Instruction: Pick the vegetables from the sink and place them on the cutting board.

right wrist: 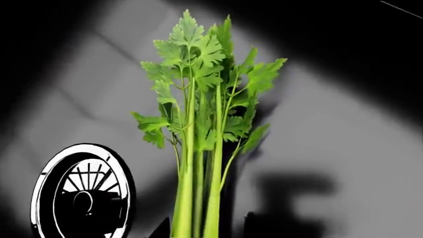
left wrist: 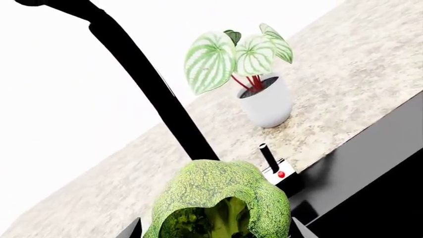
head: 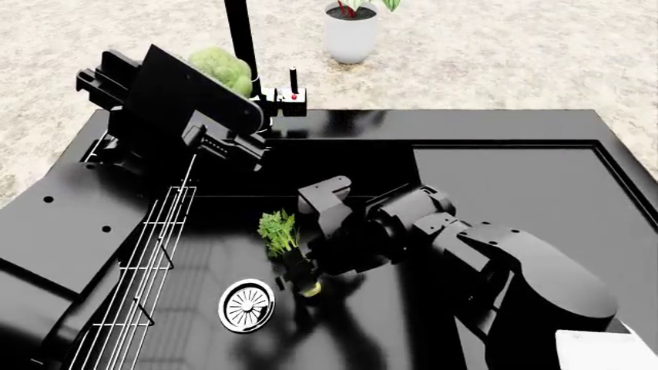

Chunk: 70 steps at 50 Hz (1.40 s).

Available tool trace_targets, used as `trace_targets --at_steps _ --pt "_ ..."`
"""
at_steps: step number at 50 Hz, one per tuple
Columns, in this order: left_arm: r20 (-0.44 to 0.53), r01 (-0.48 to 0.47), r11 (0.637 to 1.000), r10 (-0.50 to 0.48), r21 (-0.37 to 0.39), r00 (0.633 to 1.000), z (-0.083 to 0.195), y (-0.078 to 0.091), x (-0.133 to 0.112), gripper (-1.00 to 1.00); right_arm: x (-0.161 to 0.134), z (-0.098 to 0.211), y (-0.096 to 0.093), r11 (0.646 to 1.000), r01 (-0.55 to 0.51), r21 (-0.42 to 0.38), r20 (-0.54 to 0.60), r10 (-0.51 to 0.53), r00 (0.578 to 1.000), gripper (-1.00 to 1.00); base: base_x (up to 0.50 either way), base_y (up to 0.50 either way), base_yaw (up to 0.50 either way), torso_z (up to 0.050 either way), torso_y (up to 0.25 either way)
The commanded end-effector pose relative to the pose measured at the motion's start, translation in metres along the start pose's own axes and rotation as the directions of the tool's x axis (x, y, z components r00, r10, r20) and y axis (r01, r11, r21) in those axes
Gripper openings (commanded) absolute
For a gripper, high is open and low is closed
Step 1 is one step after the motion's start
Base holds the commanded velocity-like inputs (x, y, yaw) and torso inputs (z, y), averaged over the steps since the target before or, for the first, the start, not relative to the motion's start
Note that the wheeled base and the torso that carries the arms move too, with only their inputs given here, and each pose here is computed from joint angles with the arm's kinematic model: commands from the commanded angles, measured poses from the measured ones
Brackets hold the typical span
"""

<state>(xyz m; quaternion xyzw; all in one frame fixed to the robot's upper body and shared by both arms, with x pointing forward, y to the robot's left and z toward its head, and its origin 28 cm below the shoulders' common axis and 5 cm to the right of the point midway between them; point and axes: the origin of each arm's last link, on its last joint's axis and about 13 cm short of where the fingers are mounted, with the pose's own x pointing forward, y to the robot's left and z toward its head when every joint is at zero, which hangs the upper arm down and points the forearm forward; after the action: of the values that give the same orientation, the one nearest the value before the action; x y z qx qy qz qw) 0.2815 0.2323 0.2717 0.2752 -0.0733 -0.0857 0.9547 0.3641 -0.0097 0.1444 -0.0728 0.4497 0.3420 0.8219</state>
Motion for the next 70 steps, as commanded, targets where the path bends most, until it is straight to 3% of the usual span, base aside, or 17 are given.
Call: trace_targets --at_steps 1,7,12,23,30,43,59,70 --pt "0.008 -0.014 1.000 0.014 -0.006 1.000 0.001 0.001 0.000 -1.00 0.008 -0.015 -0.006 1.000 0.025 0.009 -0.064 -0.024 0.998 -1.00 0.00 0.00 0.00 0.000 0.000" --pt "0.008 -0.017 1.000 0.017 -0.007 1.000 0.001 0.001 0.000 -1.00 0.006 -0.013 -0.006 1.000 0.025 0.013 -0.058 -0.024 0.998 -1.00 0.00 0.00 0.00 0.000 0.000" --pt "0.008 -0.014 1.000 0.014 -0.012 1.000 0.002 0.001 -0.001 -1.00 -0.010 0.012 -0.004 1.000 0.029 -0.010 0.035 -0.029 0.999 -1.00 0.00 0.00 0.00 0.000 0.000" --pt "0.001 0.010 0.997 -0.010 -0.075 1.000 0.003 0.002 0.000 -1.00 -0.099 0.040 0.016 0.995 0.060 -0.076 0.316 -0.032 0.948 -1.00 0.00 0.00 0.00 0.000 0.000" --pt "0.014 0.028 0.997 -0.027 -0.067 1.000 0.003 0.001 -0.002 -1.00 -0.128 0.033 0.023 0.995 0.067 -0.080 0.414 -0.028 0.910 -1.00 0.00 0.00 0.00 0.000 0.000" --pt "0.031 0.023 0.997 -0.021 -0.071 0.999 0.006 0.003 -0.004 -1.00 -0.147 0.027 0.025 0.993 0.089 -0.074 0.460 -0.045 0.887 -1.00 0.00 0.00 0.00 0.000 0.000" --pt "0.044 0.056 0.996 -0.052 -0.071 0.998 0.006 0.000 -0.005 -1.00 -0.208 0.008 0.035 0.987 0.150 -0.053 0.639 -0.082 0.765 -1.00 0.00 0.00 0.00 0.001 0.069" --pt "0.039 0.100 0.994 -0.098 -0.048 0.994 0.002 -0.006 -0.006 -1.00 -0.223 -0.004 0.030 0.987 0.160 -0.004 0.690 -0.113 0.715 -1.00 0.00 0.00 0.00 0.005 0.250"
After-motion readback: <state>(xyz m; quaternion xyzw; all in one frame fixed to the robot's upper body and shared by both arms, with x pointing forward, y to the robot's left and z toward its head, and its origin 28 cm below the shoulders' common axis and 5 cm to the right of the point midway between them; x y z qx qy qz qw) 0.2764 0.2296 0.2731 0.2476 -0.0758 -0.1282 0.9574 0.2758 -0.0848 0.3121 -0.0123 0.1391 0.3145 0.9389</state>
